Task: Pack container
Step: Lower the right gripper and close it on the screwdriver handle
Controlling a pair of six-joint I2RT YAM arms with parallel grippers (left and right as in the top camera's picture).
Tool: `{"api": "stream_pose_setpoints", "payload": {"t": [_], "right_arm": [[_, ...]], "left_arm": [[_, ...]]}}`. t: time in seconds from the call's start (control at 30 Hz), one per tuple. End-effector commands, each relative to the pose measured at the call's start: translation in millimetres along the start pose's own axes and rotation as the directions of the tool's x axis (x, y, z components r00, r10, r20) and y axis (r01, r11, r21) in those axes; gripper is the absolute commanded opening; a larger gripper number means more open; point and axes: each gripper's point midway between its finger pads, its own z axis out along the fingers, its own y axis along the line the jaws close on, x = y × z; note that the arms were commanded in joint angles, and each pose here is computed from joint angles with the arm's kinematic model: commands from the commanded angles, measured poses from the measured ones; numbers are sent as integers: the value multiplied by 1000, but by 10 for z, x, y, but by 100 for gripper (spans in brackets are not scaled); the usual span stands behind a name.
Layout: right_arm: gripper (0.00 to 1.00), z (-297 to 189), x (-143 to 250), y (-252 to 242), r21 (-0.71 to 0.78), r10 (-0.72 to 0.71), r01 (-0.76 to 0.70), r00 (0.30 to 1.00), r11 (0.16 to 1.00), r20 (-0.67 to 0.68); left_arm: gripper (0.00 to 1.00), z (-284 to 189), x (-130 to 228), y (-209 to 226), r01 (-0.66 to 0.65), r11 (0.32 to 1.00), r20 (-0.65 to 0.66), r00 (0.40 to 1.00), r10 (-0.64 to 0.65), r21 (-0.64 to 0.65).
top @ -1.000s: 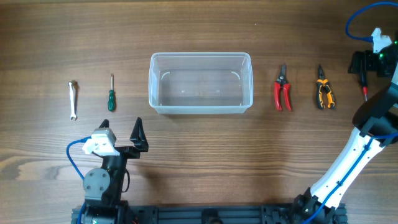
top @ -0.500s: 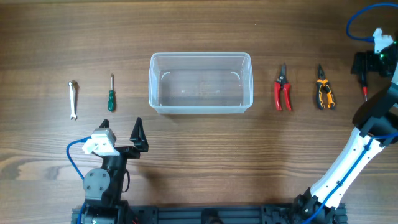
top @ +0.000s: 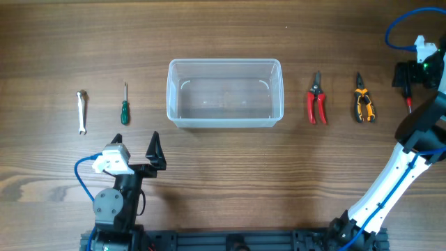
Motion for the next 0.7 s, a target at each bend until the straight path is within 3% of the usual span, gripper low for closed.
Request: {"api": "stream_pose_setpoints", "payload": {"t": [0.0, 0.67], "right_arm": [[100, 162, 130, -42, 27, -12, 13, 998, 1000, -60], [100, 292, 149, 5, -5, 11, -11, 999, 1000, -50]], "left_arm": [[99, 0, 3, -7, -9, 1000, 3, 1000, 9, 8], [100, 0, 3, -7, -9, 1000, 3, 1000, 9, 8]]}}
